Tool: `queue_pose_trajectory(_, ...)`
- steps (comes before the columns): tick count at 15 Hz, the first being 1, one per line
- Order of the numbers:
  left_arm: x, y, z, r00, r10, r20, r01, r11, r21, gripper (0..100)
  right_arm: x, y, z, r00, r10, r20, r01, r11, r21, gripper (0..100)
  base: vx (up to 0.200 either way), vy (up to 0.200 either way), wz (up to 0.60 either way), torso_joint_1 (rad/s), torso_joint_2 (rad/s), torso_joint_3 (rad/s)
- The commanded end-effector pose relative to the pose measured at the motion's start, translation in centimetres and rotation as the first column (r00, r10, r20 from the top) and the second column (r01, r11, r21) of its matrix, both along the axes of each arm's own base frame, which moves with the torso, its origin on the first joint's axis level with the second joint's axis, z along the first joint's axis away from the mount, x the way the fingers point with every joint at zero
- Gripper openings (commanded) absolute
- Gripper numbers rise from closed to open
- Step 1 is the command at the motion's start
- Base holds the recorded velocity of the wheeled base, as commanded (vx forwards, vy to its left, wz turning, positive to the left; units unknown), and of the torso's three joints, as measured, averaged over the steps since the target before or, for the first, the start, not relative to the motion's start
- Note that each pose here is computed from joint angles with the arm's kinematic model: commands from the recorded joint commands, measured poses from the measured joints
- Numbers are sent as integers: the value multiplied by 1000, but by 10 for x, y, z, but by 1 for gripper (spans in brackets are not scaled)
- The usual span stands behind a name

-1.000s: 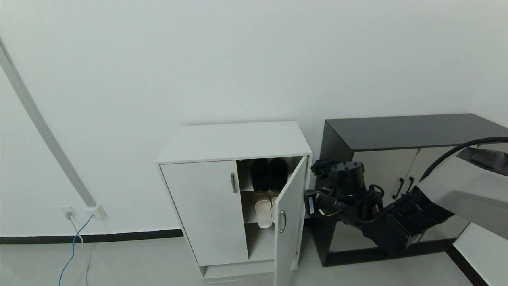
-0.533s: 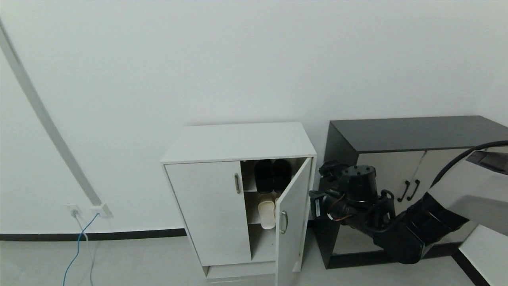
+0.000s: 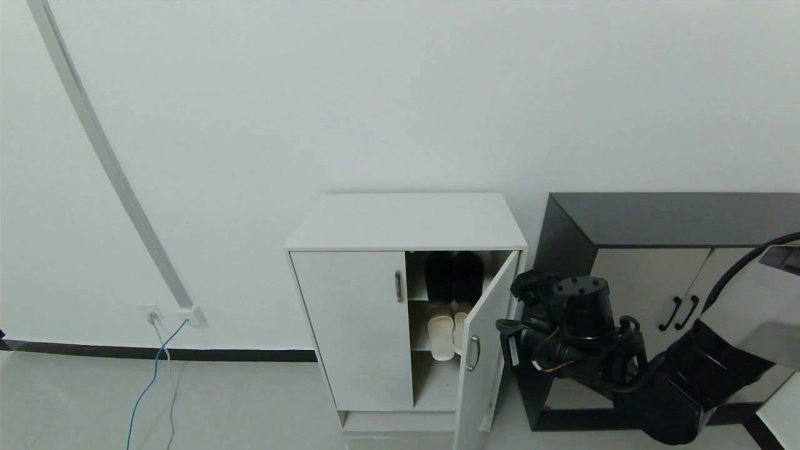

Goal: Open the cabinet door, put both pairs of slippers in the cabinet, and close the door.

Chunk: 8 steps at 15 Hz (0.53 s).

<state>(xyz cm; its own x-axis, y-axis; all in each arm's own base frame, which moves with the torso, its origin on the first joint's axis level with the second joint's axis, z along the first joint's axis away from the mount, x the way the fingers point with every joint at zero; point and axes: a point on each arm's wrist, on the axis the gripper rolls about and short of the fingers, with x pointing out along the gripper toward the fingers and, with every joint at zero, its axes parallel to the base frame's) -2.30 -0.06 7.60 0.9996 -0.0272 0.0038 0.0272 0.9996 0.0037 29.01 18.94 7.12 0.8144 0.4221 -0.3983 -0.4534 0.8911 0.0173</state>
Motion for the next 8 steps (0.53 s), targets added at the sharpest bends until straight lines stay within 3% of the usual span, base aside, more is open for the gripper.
queue_pose_trajectory(1,0,0,0,1000,1,-1,-1,1000,-1,0,-9,-6,-6,1000,-2,-28,2,1000,-20,0,200,0,0,7,7,7)
queue_pose_trajectory(8,0,0,0,1000,1,-1,-1,1000,-2,0,-15,-2,-20,998,17,-60,-20,999,-42,0,200,0,0,2,0,4)
